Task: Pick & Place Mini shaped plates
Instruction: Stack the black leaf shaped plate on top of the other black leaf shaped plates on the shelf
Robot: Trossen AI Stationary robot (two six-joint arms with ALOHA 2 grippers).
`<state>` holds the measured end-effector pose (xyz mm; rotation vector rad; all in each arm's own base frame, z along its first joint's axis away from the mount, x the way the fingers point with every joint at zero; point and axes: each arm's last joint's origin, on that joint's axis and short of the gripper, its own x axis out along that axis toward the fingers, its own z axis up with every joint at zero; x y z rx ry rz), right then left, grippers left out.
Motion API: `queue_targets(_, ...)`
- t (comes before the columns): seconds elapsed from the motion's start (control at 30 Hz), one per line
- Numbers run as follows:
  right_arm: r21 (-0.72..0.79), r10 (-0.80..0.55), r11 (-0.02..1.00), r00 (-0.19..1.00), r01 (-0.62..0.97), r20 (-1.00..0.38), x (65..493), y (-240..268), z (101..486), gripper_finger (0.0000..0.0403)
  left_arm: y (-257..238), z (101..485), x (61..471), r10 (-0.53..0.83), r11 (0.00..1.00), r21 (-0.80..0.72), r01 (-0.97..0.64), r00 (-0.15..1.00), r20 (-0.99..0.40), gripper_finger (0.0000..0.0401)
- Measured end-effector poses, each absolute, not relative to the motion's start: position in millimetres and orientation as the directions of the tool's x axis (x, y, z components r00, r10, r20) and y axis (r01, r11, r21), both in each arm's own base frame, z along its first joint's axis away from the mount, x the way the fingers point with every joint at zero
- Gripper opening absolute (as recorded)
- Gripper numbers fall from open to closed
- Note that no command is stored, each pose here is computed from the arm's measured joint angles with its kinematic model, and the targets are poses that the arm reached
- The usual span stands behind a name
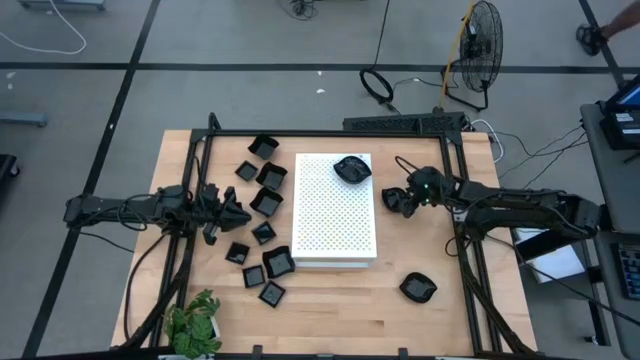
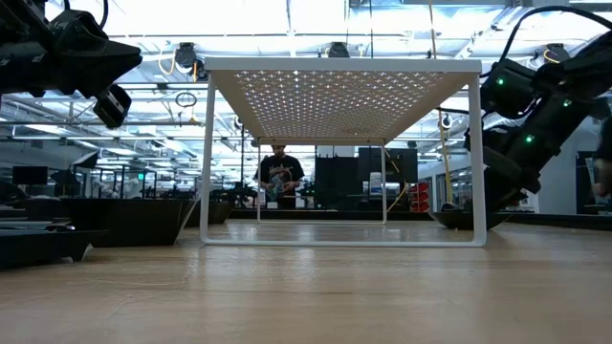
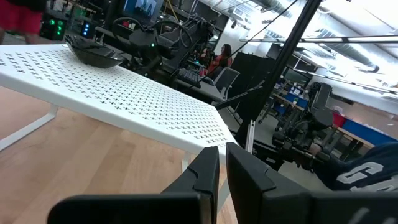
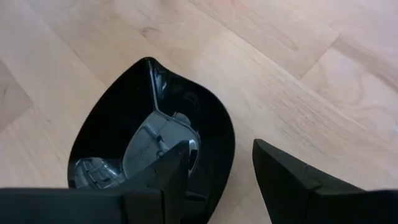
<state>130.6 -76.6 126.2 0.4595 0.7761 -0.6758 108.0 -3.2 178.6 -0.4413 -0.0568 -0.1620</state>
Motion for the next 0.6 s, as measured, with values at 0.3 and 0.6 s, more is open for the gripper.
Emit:
queue_targets(0.3,0.127,-0.381,0.705,0.524,0.698,-0.762,130.6,-76.6,126.1,0.0156,-3.2,178.7,107.9,-0.144,0.892,-0.42,0.169,0.985,0.091,0.0031)
queue_targets(0.6,0.139,-0.365,0.712,0.532,0.688,-0.764,130.8,-76.1,126.0,0.0085,-3.3,178.7,108.0,-0.144,0.892,-0.42,0.169,0.985,0.09,0.0031)
